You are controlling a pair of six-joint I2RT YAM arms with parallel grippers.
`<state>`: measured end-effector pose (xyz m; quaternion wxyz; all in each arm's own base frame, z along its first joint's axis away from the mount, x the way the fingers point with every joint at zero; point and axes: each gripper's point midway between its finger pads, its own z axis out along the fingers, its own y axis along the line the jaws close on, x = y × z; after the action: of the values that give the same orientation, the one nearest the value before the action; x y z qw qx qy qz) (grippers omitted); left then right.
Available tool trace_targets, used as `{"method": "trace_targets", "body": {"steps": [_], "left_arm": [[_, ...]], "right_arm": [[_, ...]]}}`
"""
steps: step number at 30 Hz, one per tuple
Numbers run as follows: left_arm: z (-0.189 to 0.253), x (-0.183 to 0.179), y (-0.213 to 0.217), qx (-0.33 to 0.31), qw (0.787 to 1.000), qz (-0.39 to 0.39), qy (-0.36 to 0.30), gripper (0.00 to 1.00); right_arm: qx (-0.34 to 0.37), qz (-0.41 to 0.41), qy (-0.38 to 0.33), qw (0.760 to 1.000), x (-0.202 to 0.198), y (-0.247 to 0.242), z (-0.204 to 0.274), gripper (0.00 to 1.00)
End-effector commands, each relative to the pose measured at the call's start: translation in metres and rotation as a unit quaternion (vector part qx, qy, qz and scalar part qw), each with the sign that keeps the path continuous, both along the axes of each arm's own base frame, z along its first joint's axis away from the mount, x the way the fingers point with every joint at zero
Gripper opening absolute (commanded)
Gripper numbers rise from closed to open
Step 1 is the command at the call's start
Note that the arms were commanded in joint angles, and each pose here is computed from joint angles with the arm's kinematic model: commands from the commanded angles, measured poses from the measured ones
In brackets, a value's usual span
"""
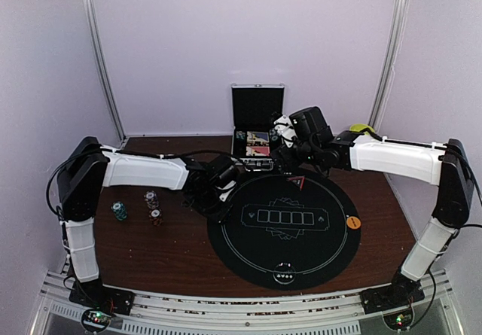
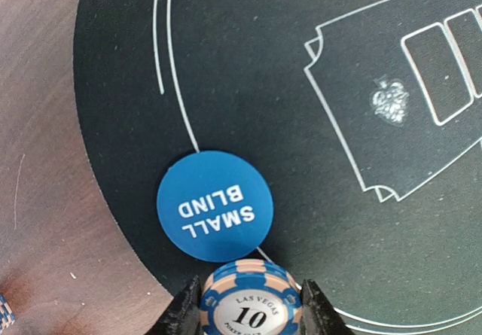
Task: Distribute texas hold em gaming equipment
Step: Place the poker chips pile at the small blind area.
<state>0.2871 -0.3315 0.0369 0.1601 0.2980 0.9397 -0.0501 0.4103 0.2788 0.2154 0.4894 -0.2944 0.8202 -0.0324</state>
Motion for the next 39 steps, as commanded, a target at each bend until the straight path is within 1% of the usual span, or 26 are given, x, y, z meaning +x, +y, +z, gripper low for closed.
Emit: {"method": "trace_targets", "body": {"steps": [1,10,13,15,17,19,24,28,32,39], "left_arm": [[-0.009,-0.001,0.007,0.013,1.000,0.013,-0.002,0.19],[-0.020,-0.010,0.013,0.025,1.000,0.013,0.007,0.20],[-0.021,-0.012,0.013,0.026,1.000,0.012,0.011,0.25],[-0.023,-0.013,0.014,0.028,0.999,0.012,0.012,0.34],[-0.023,-0.014,0.015,0.031,0.999,0.013,0.012,0.46],[-0.023,-0.014,0.016,0.032,0.999,0.014,0.011,0.55],[-0.013,-0.007,0.014,0.030,0.999,0.018,-0.006,0.78],[0.001,0.007,0.000,0.015,0.999,0.017,-0.027,0.89],[0.001,0.018,-0.014,0.012,0.999,0.011,-0.032,0.92],[-0.009,0.037,-0.015,0.054,0.997,0.011,-0.055,0.93]], "right_arm": [[0.010,-0.006,-0.006,1.000,-0.001,-0.002,0.005,1.00],[0.010,-0.004,-0.004,1.000,-0.001,-0.001,0.004,1.00],[0.011,-0.003,-0.004,1.000,-0.001,-0.001,0.004,1.00],[0.012,-0.003,-0.004,1.000,-0.001,-0.001,0.004,1.00],[0.012,-0.002,-0.004,1.000,-0.002,-0.001,0.005,1.00],[0.011,-0.001,-0.004,1.000,-0.002,-0.001,0.004,1.00],[0.013,-0.001,-0.005,1.000,-0.002,-0.001,0.006,1.00],[0.014,0.000,-0.006,1.000,-0.002,0.000,0.007,1.00],[0.013,-0.001,-0.005,1.000,-0.002,-0.001,0.006,1.00],[0.014,0.003,-0.005,1.000,-0.003,0.000,0.006,1.00]]}}
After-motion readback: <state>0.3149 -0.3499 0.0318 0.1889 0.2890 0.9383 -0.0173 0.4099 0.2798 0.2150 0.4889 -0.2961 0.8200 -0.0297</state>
